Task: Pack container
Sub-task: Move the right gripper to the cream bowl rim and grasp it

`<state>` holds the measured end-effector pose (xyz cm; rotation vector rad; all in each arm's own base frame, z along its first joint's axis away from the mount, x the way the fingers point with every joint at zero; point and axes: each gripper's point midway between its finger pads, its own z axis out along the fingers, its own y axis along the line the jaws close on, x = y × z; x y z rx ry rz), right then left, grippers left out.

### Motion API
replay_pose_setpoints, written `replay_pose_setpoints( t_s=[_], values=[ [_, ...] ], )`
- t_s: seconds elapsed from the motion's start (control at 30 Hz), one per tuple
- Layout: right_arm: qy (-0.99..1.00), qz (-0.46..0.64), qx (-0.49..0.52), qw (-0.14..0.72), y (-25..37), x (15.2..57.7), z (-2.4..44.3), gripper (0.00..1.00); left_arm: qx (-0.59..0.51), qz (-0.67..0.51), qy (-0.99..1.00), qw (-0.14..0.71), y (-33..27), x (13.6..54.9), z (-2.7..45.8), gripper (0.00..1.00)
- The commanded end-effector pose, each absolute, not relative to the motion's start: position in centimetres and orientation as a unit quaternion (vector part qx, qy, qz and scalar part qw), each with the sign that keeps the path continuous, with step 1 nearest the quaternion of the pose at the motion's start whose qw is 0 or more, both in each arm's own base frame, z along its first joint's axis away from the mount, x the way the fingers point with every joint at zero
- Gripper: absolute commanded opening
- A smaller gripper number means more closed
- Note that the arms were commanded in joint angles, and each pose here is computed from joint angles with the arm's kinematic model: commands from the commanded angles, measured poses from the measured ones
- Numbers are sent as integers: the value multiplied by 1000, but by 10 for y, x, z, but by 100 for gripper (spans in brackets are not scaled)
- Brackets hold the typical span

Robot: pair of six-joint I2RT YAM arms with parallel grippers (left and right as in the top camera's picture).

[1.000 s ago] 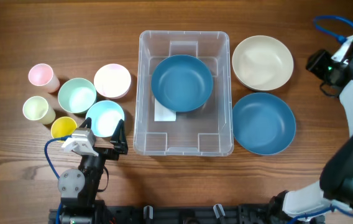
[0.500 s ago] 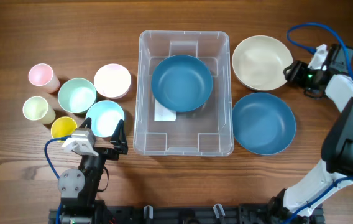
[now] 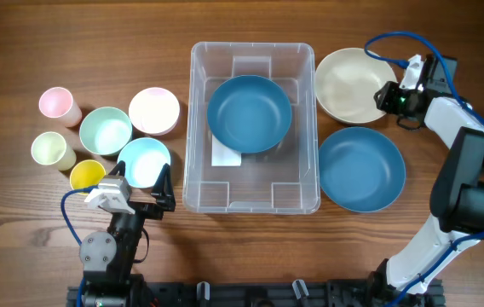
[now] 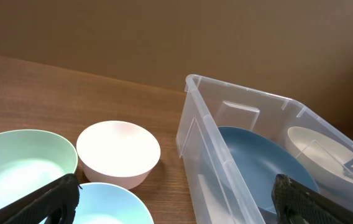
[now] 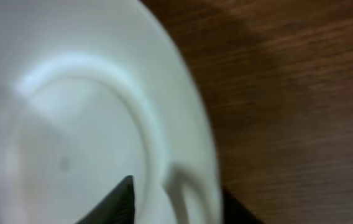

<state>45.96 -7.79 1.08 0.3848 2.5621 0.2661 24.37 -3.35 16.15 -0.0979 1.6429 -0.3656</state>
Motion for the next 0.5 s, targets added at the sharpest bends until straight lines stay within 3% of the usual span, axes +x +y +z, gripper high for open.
replay_pose_setpoints(
  t_s=[0.0,0.1,0.3,0.47],
  values=[
    [948,83,166,258,-87,460,3,20,-40,-155,729,665,-32,244,159,100],
    [948,82,166,258,-87,460,4,4,-39,-155,729,665,-33,244,159,100],
    [944,73,175,271,-92,462,16,4,-39,-155,729,665,-33,244,159,100],
    [926,12,193,324,-115,466,67,4,-39,-155,729,665,-33,244,159,100]
  ],
)
